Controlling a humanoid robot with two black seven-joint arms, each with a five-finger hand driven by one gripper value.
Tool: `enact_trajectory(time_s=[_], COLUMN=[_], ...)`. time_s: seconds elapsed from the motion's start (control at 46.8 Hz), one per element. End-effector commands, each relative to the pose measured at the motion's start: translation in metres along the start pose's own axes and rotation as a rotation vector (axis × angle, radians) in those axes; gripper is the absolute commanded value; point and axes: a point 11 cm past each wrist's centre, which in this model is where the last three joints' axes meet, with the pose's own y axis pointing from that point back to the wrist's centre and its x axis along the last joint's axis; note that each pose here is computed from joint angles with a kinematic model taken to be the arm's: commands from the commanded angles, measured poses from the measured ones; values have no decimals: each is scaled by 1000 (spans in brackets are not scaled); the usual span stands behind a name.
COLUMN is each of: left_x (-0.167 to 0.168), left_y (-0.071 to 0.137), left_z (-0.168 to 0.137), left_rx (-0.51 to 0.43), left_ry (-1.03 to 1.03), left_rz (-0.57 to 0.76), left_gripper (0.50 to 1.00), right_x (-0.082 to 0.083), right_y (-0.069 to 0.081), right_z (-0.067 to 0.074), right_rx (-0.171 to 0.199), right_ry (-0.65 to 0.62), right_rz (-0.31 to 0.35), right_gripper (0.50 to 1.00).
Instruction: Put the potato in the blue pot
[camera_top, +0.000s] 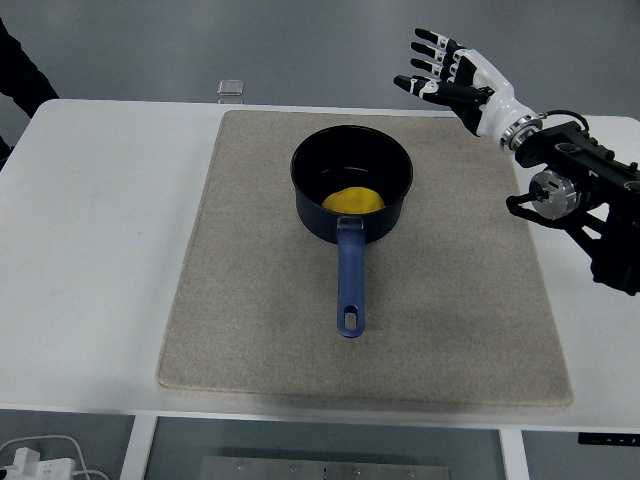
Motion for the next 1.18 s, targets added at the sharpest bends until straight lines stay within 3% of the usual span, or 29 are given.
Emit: enact_trajectory(time_s=[0.0, 0.192, 0.321, 0.427, 0.791, 1.154], left_x=[0, 0, 0, 0, 0, 0], left_y=[0, 0, 0, 0, 0, 0], left_z=[0, 0, 0, 0, 0, 0], left_rx=[0, 0, 0, 0, 0, 0], left_ry=[0, 0, 0, 0, 0, -2], left_rz=[1, 0, 0, 1, 0, 0], left_gripper=[996, 996, 996, 996, 996, 996], right_x=[5, 24, 26, 26, 22, 35], right_y=[0, -1, -2, -1, 1, 12], right_z=[0, -9, -11, -1, 11, 26], right_rx=[-8, 32, 61, 57, 124, 129], right_ry=[-67, -236, -331, -373, -589, -623], right_rz=[31, 122, 163, 194, 249, 300], right_gripper=[917, 917, 919, 919, 919, 917])
